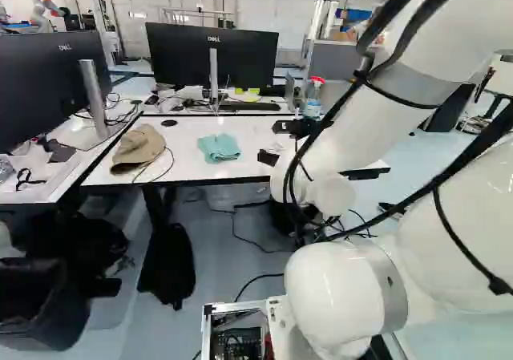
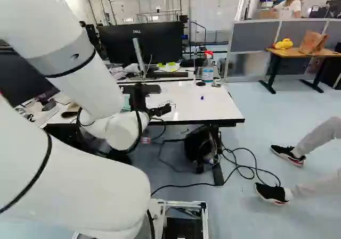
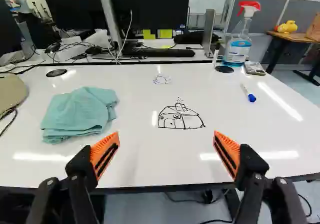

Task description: Clean the table with the green towel

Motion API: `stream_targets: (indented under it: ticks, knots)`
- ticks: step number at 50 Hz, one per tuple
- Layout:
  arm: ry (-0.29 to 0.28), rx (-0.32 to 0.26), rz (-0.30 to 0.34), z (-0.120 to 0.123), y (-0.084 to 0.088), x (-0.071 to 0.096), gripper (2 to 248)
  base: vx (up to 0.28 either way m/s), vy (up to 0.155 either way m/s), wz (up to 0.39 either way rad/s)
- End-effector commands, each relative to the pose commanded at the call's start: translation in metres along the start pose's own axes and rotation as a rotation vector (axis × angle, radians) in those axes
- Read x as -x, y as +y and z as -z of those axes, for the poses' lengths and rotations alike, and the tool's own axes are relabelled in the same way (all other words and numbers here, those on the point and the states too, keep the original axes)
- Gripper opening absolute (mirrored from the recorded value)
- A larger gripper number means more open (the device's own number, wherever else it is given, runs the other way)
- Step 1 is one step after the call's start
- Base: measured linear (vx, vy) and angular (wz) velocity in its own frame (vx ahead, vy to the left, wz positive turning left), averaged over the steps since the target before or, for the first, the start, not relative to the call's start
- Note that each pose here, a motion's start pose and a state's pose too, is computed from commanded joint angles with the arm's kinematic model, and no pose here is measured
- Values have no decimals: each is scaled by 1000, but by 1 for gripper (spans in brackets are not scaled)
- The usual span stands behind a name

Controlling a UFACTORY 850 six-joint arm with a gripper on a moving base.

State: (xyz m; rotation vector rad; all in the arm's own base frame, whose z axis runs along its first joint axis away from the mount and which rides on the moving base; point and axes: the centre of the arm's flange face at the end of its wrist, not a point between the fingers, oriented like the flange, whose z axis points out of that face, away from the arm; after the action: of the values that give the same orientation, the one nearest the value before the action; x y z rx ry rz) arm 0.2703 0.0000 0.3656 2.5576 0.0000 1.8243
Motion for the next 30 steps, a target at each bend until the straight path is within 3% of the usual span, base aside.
stream_targets:
  ticks: [30]
  knots:
    - [0,0,0,0,0,0,247,0,0,0]
